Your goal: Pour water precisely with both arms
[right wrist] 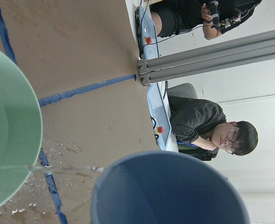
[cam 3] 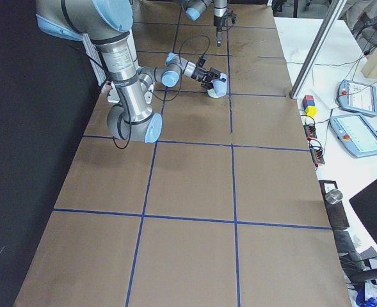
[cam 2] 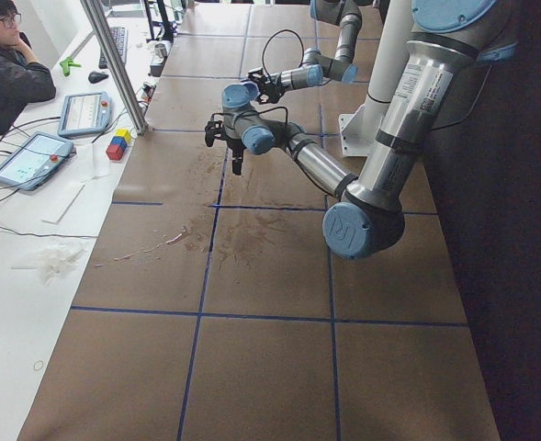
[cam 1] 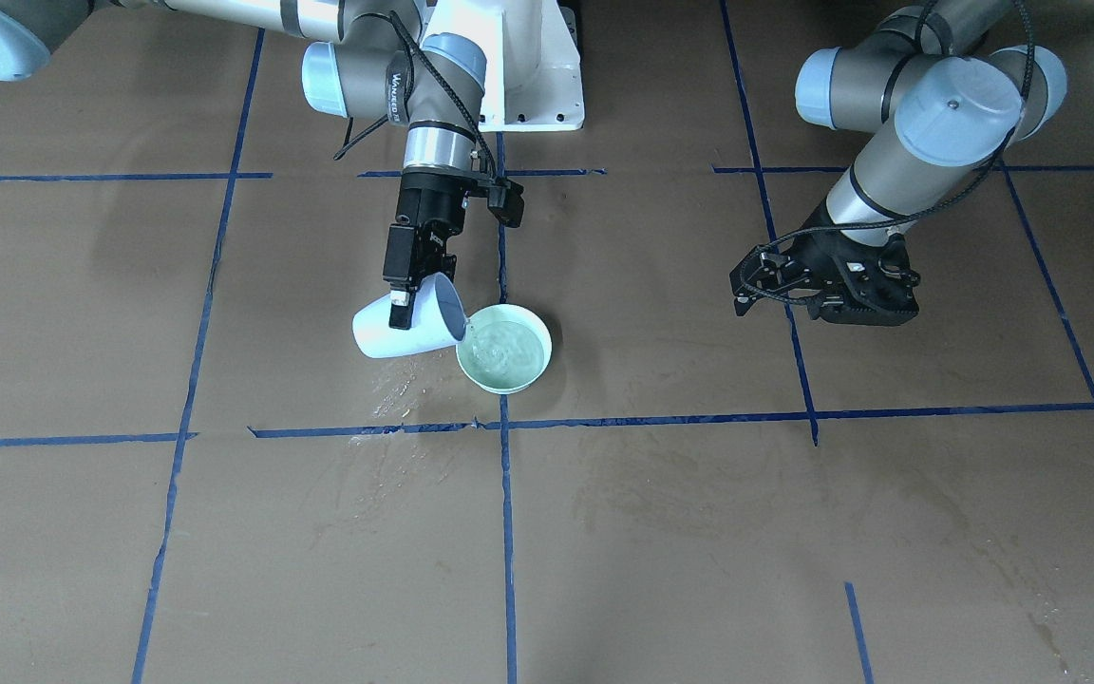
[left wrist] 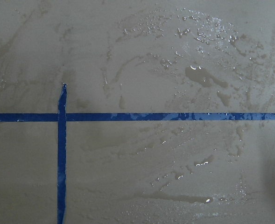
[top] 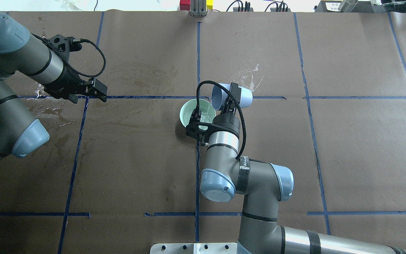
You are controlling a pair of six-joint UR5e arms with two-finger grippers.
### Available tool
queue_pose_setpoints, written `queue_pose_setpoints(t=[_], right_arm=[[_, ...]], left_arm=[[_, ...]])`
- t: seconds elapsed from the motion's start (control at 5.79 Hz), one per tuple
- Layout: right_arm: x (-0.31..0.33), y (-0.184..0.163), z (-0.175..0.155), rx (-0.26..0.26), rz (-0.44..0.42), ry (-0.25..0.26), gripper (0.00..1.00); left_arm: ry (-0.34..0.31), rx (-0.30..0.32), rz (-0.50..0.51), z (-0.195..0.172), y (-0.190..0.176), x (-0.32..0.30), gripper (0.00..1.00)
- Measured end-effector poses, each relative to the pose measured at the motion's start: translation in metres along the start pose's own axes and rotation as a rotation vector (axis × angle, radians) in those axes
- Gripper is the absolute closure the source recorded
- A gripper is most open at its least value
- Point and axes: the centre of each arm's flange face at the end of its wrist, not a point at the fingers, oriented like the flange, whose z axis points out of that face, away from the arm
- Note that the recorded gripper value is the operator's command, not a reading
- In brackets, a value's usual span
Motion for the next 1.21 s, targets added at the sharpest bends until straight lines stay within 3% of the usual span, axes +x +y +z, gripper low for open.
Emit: queue_pose_setpoints(t=[0.35,0.69,1.21], right_arm=[[0.001,-0.003,-0.002,0.0,-0.027,0.011,1.0],[0.005,-0.007,-0.005,0.008,0.004,0.006,1.0],[0.011,-0.01,-0.007,0.022,0.204,-0.021,1.0]], left_arm=[[0.0,0.001,0.0,0.0,0.0,0.0,0.0],[0.0,0.0,0.0,0.0,0.0,0.0,0.0],[0.0,-0.001,0.0,0.0,0.0,0.0,0.0]])
